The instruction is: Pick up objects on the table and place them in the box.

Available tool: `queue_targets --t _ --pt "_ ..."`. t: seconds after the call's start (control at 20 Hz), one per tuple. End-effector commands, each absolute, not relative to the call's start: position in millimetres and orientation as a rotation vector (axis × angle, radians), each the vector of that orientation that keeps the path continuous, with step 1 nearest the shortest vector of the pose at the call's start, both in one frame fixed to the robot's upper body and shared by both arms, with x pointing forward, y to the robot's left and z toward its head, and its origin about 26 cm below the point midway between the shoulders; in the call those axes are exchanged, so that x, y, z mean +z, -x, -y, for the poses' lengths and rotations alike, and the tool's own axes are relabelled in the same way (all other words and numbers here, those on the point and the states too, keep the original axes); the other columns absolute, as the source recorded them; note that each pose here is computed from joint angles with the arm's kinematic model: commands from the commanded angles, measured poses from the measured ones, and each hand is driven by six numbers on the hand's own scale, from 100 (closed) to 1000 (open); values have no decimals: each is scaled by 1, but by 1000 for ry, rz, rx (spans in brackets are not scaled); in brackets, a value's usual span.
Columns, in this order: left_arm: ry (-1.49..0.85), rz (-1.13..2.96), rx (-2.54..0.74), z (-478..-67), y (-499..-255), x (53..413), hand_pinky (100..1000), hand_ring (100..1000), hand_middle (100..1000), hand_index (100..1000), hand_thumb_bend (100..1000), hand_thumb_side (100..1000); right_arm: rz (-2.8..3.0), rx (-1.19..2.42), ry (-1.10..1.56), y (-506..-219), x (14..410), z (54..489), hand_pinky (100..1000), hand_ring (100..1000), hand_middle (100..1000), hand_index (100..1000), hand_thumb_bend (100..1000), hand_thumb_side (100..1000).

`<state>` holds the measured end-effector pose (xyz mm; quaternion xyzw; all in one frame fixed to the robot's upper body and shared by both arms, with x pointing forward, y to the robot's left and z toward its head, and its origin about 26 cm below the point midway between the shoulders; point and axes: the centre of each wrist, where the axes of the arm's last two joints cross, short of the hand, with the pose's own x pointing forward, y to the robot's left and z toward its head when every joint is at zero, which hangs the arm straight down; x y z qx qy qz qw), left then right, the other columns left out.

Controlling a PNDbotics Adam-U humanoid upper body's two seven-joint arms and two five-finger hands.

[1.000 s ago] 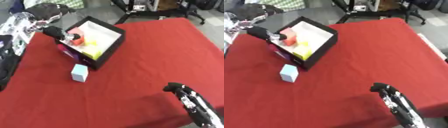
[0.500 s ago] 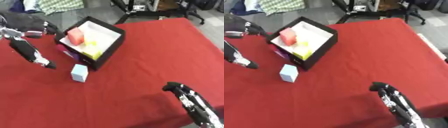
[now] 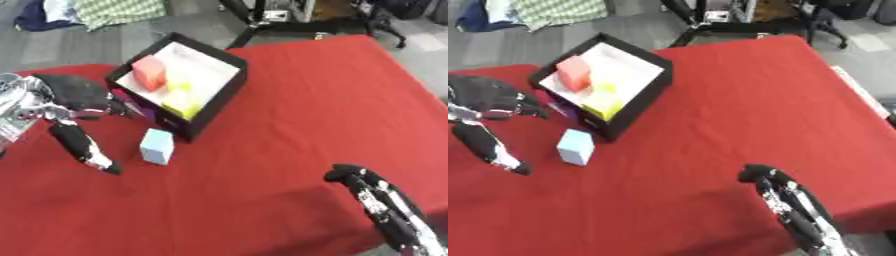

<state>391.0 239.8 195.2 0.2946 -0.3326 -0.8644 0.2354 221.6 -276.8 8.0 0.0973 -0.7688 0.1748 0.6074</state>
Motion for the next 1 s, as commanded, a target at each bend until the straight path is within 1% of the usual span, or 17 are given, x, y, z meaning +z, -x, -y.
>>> queue_targets --t 0.05,0.2,0.45,0.5,0.8,1.0 --pt "-846 844 -2410 -244 -400 192 788 789 808 980 664 862 1793 423 -214 -223 14 279 1000 801 711 814 100 633" --pt "-882 922 -2368 -244 -405 184 791 789 804 976 616 830 1793 421 -213 -223 14 279 1000 801 711 814 100 639" --pt "-888 1085 -2304 -236 -408 175 786 772 786 969 549 814 1793 423 -215 -223 14 279 1000 801 711 814 100 637" --pt "-880 1107 -2297 -234 -408 174 786 768 783 968 561 808 1793 422 -215 -223 14 279 1000 801 711 814 100 633" --pt "-815 1146 -2289 -223 -410 170 783 756 769 961 557 806 1793 423 -218 -224 14 279 1000 802 711 815 100 633" --pt "-796 1131 -2312 -216 -411 167 780 748 762 957 546 773 1793 423 -220 -224 14 278 1000 802 711 815 100 635"
